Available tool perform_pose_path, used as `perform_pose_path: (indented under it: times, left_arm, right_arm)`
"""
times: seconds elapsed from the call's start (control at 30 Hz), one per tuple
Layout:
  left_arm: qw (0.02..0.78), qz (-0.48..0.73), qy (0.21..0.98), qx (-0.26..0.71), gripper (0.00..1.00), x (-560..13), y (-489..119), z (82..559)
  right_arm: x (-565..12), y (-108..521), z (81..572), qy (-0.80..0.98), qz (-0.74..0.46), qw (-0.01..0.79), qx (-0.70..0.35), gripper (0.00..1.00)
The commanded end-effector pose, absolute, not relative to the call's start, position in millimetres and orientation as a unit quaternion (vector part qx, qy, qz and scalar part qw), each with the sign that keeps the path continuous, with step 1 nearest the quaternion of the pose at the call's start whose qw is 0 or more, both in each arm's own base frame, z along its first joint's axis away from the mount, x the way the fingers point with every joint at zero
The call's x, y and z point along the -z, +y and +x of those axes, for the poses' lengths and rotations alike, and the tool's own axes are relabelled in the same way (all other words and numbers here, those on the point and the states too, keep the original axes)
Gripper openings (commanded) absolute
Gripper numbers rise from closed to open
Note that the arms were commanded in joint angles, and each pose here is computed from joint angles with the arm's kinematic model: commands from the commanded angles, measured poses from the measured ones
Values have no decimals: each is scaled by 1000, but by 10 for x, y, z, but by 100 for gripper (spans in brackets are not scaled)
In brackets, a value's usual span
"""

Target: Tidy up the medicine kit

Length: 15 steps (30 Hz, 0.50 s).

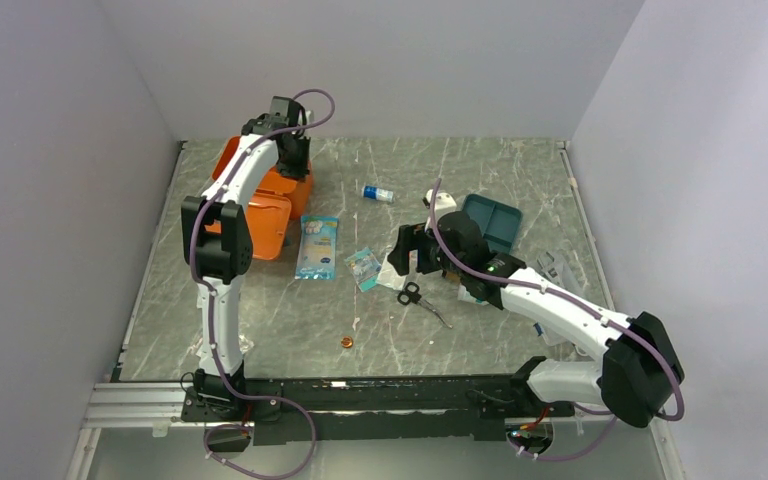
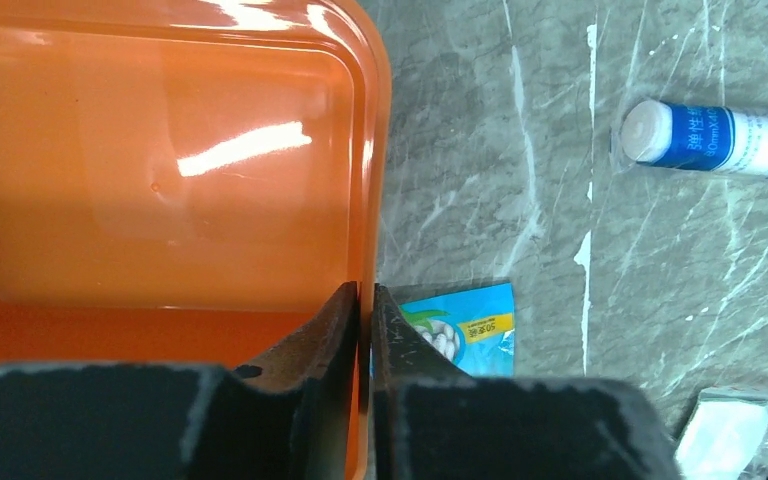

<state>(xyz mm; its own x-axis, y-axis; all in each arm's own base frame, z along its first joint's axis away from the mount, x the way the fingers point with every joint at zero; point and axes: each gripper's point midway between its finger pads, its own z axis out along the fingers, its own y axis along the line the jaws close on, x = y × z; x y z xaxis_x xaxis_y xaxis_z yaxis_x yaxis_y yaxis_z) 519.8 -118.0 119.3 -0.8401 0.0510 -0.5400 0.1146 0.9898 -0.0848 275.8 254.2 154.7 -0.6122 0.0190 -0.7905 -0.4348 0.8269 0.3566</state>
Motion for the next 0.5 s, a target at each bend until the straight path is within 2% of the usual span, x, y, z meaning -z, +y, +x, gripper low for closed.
perform_pose_path:
  times: [0.0,0.07,0.47]
  left_arm:
    - [292,61,953,44,9,-1284,-1143,5209]
    - [294,65,953,43,0,-1309,-1137,5197]
    - [327,135,935,-1,0,-1532,-1084,5008]
  right_arm:
    - [-1670,2546,2730,848,-114,436,-280,84]
    - [-1678,2547,2713,847,-114,436,-281,84]
    - [-1733,2516,2642,845,-118,438,-284,84]
